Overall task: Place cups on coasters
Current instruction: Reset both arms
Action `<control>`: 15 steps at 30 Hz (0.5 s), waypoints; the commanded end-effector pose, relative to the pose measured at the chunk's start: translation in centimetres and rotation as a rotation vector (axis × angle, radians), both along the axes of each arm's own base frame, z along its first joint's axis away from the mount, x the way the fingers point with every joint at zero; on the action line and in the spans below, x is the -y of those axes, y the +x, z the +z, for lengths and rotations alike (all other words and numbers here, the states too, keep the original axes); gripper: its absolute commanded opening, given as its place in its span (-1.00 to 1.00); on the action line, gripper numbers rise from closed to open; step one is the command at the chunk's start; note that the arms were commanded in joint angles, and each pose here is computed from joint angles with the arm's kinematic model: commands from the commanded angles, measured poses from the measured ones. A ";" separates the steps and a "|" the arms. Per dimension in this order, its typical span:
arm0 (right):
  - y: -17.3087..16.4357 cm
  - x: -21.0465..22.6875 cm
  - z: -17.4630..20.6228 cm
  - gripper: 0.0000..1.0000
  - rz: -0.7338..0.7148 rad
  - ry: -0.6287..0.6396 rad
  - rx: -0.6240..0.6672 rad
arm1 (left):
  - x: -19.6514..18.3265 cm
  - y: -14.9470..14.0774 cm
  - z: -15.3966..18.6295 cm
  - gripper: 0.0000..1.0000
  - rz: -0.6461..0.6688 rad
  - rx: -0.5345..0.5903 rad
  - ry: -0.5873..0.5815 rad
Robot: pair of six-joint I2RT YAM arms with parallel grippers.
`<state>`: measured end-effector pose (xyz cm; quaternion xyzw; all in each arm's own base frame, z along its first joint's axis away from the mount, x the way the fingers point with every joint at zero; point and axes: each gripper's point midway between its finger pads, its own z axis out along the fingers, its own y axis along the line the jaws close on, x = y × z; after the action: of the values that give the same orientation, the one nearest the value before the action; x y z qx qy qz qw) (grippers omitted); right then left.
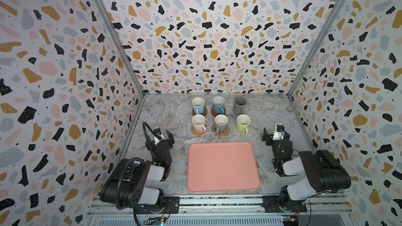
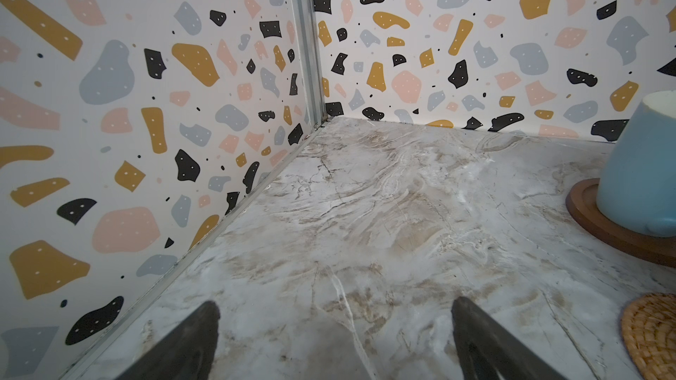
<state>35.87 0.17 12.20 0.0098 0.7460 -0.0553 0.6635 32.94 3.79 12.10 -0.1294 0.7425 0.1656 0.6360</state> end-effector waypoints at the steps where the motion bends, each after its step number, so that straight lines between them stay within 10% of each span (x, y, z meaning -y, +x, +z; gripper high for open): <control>1: 0.3 0.1 1.1 0.98 -0.002 0.009 0.036 | 0.0 0.5 1.7 0.99 0.000 0.066 -0.009; 15: 0.3 0.1 1.0 0.98 -0.002 0.009 0.034 | 0.0 0.5 1.7 0.99 0.000 0.066 -0.009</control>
<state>35.87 0.17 12.20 0.0098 0.7460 -0.0553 0.6635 32.94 3.79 12.10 -0.1293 0.7425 0.1657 0.6360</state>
